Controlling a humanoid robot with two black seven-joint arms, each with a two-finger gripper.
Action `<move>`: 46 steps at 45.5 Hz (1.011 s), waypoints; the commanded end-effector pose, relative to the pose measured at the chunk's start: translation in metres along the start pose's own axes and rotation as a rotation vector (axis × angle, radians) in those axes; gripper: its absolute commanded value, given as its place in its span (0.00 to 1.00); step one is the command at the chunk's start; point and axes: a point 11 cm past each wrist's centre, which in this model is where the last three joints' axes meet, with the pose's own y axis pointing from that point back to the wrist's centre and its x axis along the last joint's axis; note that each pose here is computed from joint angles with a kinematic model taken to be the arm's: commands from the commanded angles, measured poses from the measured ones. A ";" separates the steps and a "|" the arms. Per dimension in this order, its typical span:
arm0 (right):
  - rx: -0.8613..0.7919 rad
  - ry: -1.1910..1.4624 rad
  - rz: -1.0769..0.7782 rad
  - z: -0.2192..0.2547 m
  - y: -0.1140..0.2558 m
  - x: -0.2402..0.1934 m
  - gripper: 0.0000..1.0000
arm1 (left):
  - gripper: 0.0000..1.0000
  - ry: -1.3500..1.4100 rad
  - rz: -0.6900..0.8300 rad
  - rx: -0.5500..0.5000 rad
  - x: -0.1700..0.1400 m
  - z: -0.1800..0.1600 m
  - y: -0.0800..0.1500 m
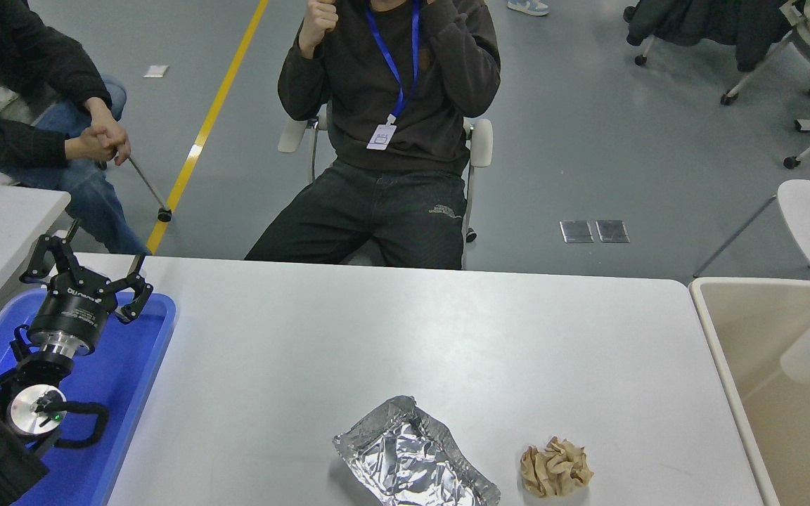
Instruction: Clean the table surface
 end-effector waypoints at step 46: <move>-0.100 0.025 0.049 0.017 -0.002 -0.038 1.00 | 1.00 -0.001 0.000 0.001 0.000 0.000 0.000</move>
